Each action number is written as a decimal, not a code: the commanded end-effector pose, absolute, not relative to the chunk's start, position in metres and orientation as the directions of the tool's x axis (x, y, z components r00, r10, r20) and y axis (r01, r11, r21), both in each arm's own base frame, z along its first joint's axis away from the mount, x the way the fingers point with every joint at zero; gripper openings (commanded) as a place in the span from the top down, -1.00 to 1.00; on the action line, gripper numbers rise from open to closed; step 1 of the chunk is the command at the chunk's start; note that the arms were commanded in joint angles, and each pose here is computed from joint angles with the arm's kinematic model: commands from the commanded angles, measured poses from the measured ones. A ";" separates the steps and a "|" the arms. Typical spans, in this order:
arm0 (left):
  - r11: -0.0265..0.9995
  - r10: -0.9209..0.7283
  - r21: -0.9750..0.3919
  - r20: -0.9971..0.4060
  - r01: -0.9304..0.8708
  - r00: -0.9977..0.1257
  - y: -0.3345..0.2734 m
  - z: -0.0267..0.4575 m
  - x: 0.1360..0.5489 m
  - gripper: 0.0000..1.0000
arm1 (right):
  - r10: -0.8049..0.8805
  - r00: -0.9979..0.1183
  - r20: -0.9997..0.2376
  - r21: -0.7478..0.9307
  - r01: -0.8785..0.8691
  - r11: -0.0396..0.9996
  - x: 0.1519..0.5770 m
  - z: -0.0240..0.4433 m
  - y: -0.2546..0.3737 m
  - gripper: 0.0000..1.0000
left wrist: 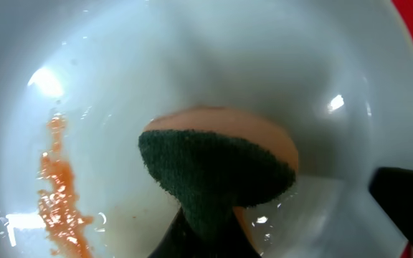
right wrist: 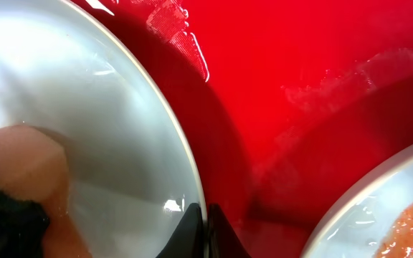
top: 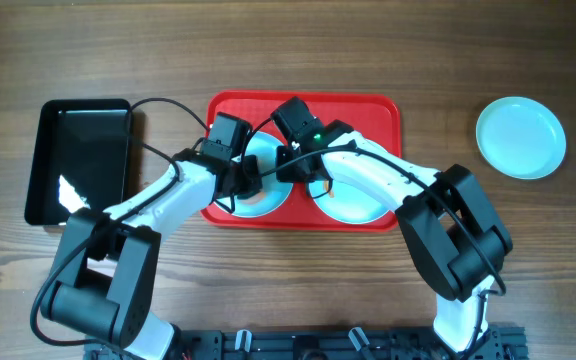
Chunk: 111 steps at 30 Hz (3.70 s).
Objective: Clean dirty plates on tray and stack at the side
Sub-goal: 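Scrub the upper plate with the sponge while right gripper holds it, then keep scrubbing the plate's left edge with the sponge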
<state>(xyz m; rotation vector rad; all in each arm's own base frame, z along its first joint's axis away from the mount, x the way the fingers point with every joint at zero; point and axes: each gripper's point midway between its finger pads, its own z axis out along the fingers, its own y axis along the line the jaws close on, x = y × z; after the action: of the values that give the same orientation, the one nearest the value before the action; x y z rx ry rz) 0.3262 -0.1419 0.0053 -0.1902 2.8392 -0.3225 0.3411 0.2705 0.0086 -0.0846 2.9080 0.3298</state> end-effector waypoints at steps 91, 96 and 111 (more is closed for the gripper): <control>0.947 -0.302 -0.011 -0.371 -0.321 -0.878 -0.046 -0.001 0.351 0.92 | -0.029 -0.973 -0.228 0.173 -0.070 0.982 0.342 0.004 0.264 0.91; 0.935 -0.332 0.007 -0.342 -0.355 -0.879 -0.032 -0.002 0.344 0.92 | -0.028 -0.973 -0.229 0.173 -0.069 0.982 0.342 0.004 0.264 0.92; 0.940 -0.341 -0.155 -0.384 -0.305 -0.858 -0.049 0.082 0.318 0.92 | -0.025 -0.972 -0.232 0.168 -0.066 0.984 0.343 0.004 0.263 0.92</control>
<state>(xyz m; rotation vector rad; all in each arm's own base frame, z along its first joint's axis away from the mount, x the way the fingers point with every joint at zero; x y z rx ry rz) 0.3160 -0.0535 0.0487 -0.4773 2.7822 -0.0970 0.3399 0.2718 0.0085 -0.0855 2.9031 0.3141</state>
